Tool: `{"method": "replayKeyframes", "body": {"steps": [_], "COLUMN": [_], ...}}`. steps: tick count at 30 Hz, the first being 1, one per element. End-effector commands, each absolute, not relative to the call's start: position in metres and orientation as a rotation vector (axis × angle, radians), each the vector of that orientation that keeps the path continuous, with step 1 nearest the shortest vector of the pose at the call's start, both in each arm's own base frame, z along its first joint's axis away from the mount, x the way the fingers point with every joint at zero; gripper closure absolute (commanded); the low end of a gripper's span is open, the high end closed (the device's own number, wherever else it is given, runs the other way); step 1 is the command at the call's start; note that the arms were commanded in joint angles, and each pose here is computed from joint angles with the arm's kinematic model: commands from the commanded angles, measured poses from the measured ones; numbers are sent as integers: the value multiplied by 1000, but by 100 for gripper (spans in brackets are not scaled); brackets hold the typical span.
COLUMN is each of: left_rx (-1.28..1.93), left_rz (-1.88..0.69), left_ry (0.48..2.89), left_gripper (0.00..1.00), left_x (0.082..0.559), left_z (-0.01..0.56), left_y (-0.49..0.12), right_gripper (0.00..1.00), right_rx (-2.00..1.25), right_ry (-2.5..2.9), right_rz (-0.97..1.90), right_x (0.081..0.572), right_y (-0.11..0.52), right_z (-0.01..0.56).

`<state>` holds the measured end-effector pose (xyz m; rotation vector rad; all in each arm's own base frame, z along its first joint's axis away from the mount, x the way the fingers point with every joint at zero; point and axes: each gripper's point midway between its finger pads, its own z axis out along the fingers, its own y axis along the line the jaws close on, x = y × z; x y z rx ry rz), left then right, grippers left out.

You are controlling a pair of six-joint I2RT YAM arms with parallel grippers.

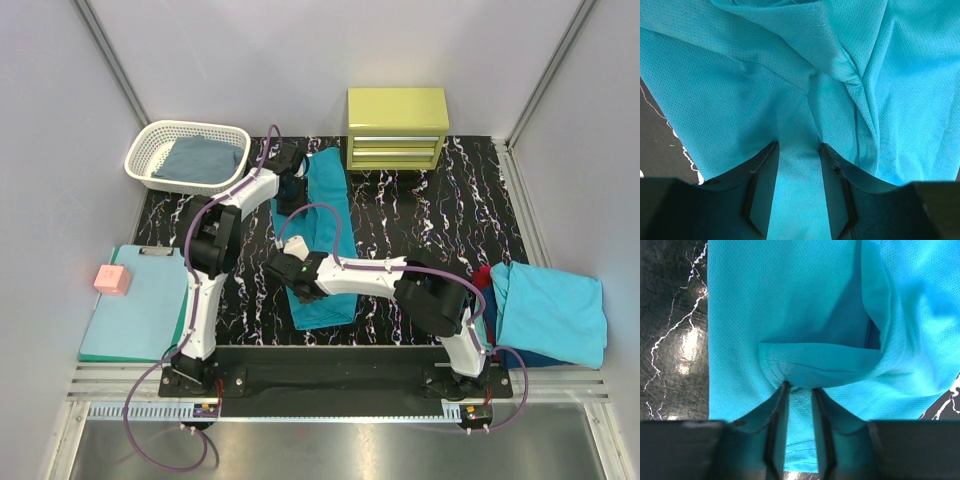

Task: Fold and stack the t-shirts
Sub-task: Fold the tshirt

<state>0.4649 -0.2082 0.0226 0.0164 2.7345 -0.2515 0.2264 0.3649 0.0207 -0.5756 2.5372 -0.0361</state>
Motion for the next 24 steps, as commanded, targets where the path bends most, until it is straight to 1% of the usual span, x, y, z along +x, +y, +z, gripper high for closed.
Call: {"method": "replayKeyframes", "body": {"steps": [1,2,4,5,7,8,11,12,24], "left_rx": [26,26,29,29,33,32,33,34,28], "left_rz": [-229,-229,-230,-230,-229,-225,-227,-231,-224], "left_ry": [2822,2822,2825,2823,2825,2825,2826,2827,2834], "left_gripper": [55,55,55,55,55,55,55,55,55], "left_x": [451,451,450,451,450,450,451,451,455], "left_z": [-13,-13,-14,-14,-14,-15,-15,-16,-17], "left_y": [-203,-203,-203,-203,-203,-203,-203,-204,-205], "right_gripper": [72,77,81,85,89,93,97,100,100], "right_rx": [-532,-527,-527,-525,-518,-515,-509,-510,-471], "right_ry": [2512,2514,2520,2526,2530,2532,2535,2534,2518], "right_rz": [-53,-54,-59,-59,-65,-68,-80,-85,-83], "right_x": [234,235,233,231,229,229,227,227,217], "right_y": [367,367,364,364,359,358,352,351,326], "right_z": [28,28,27,26,27,26,27,27,60]}}
